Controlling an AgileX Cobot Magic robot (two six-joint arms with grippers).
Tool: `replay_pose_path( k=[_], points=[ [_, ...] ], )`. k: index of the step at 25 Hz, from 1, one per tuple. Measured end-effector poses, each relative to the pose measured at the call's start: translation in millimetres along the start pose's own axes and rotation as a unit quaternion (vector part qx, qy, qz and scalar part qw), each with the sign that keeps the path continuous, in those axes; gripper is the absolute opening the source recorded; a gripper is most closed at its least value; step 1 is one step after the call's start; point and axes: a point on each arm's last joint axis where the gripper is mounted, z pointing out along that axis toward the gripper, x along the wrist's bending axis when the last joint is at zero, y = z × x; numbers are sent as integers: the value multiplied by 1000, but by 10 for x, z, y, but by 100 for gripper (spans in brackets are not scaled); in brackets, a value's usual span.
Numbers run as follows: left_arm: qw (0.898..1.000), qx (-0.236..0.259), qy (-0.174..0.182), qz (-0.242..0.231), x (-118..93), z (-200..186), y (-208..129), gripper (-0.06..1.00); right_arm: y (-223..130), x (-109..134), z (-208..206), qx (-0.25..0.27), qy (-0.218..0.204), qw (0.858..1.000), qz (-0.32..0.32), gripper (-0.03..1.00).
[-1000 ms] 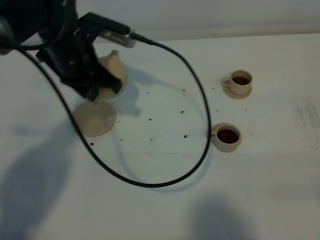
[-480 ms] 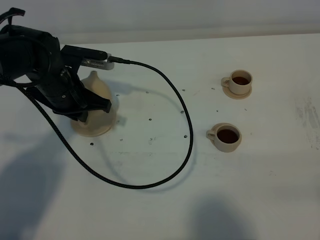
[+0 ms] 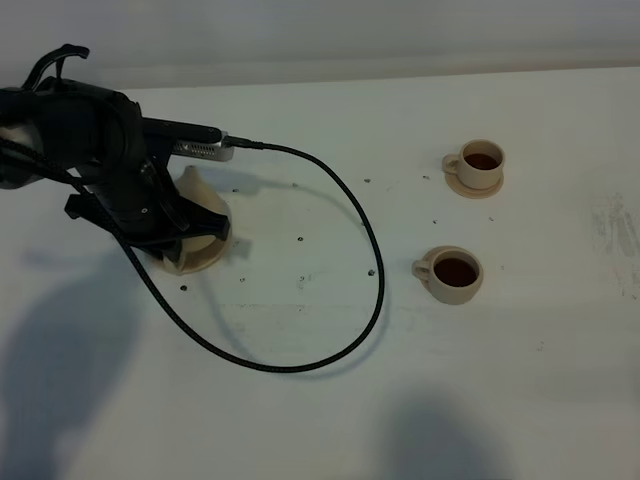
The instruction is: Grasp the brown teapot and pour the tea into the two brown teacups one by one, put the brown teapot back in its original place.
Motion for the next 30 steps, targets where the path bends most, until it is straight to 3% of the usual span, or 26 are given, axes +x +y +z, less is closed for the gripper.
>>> replay_pose_path(
  k=[11,18,21,25,30],
  points=[
    [999,17,29,-2,53,-3,-30,11,0,0,0,0,0,1000,0,47],
    [999,17,29,-1,53,-3,-30,12,0,0,0,0,0,1000,0,47],
    [1000,10,28,2,51,-2,-18,22,0,0,0,0,0,1000,0,47],
    [1000,7,27,2,49,-2,-13,44,0,0,0,0,0,1000,0,47],
    [998,46,36,3,72,-127,-99,61,0,0,0,0,0,1000,0,47]
  ],
)
